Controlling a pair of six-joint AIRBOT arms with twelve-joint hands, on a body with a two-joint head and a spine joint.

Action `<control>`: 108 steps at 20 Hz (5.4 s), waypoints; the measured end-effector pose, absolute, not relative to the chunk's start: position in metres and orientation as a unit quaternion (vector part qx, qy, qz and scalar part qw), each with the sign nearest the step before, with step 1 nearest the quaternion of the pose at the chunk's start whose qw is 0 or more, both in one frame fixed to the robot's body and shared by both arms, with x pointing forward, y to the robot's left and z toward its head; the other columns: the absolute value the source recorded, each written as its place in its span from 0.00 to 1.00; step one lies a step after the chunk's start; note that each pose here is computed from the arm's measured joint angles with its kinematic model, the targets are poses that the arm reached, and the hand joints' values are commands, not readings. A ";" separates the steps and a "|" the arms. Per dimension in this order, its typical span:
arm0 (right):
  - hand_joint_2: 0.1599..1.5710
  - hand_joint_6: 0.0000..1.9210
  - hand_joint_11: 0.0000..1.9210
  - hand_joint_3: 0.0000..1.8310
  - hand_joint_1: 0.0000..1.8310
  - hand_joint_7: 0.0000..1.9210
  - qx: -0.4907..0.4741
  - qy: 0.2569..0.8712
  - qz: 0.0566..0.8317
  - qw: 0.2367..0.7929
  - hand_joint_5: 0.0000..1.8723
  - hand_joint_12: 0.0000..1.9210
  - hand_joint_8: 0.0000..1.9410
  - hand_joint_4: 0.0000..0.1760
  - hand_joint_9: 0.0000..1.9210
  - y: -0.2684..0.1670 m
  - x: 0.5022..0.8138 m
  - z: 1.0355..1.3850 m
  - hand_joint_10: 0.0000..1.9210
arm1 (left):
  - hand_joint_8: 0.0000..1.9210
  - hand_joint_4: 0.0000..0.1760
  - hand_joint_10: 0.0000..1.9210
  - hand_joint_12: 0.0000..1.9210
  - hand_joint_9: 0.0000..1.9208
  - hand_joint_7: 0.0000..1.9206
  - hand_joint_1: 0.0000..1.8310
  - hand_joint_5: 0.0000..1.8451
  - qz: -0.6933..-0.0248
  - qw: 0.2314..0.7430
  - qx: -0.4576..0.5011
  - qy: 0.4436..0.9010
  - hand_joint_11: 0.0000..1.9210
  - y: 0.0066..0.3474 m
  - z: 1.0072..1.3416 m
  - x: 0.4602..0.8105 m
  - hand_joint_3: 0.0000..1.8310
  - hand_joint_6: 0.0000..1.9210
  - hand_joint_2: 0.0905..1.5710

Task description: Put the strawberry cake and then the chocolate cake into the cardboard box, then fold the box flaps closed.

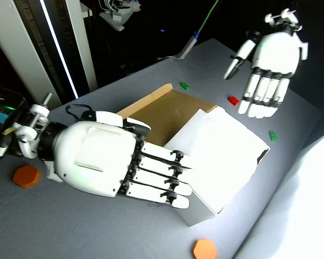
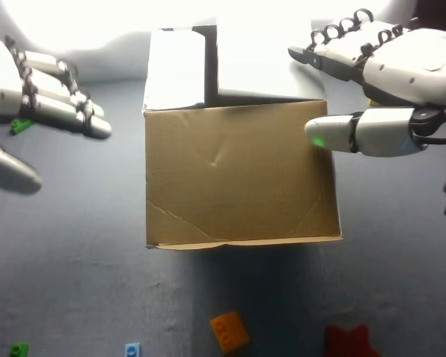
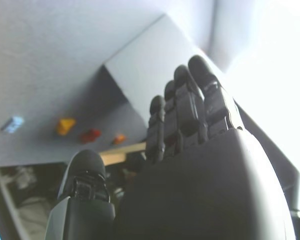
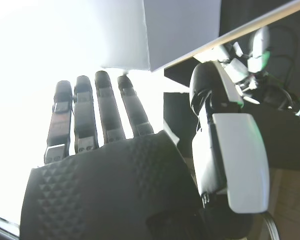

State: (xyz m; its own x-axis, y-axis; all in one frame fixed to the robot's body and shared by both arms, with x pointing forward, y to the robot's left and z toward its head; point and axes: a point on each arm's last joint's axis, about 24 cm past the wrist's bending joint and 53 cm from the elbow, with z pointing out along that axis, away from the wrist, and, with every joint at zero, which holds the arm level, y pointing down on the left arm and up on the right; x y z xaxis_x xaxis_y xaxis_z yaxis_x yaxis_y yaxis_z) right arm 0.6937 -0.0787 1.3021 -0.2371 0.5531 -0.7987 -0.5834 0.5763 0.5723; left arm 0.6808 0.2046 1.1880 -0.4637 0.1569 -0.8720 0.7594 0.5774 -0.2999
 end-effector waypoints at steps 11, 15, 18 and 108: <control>0.77 0.00 0.00 0.00 0.00 0.06 -0.045 0.651 0.444 0.614 0.04 0.18 0.00 0.00 0.05 -0.066 0.694 1.298 0.00 | 0.00 0.08 0.00 0.47 0.13 0.09 0.00 0.07 -0.362 0.397 0.325 0.778 0.00 0.181 1.151 0.652 0.00 0.00 0.80; 0.77 0.00 0.00 0.00 0.00 0.06 -0.015 0.650 0.463 0.603 0.04 0.15 0.00 0.00 0.05 -0.077 0.689 1.300 0.00 | 0.00 0.07 0.00 0.46 0.11 0.08 0.00 0.07 -0.361 0.385 0.340 0.779 0.00 0.172 1.136 0.640 0.00 0.00 0.81; 0.77 0.00 0.00 0.00 0.00 0.05 -0.008 0.647 0.466 0.603 0.04 0.14 0.00 0.00 0.05 -0.089 0.676 1.305 0.00 | 0.00 0.06 0.00 0.46 0.11 0.09 0.00 0.07 -0.357 0.381 0.341 0.782 0.00 0.171 1.130 0.638 0.00 0.00 0.81; 0.93 0.94 0.70 0.01 0.33 0.63 0.147 0.621 0.450 0.624 0.57 1.00 1.00 0.00 0.66 -0.220 0.646 1.314 1.00 | 0.99 0.00 1.00 1.00 0.57 0.58 0.23 0.54 -0.352 0.439 0.306 0.768 0.51 0.219 1.224 0.634 0.01 1.00 0.94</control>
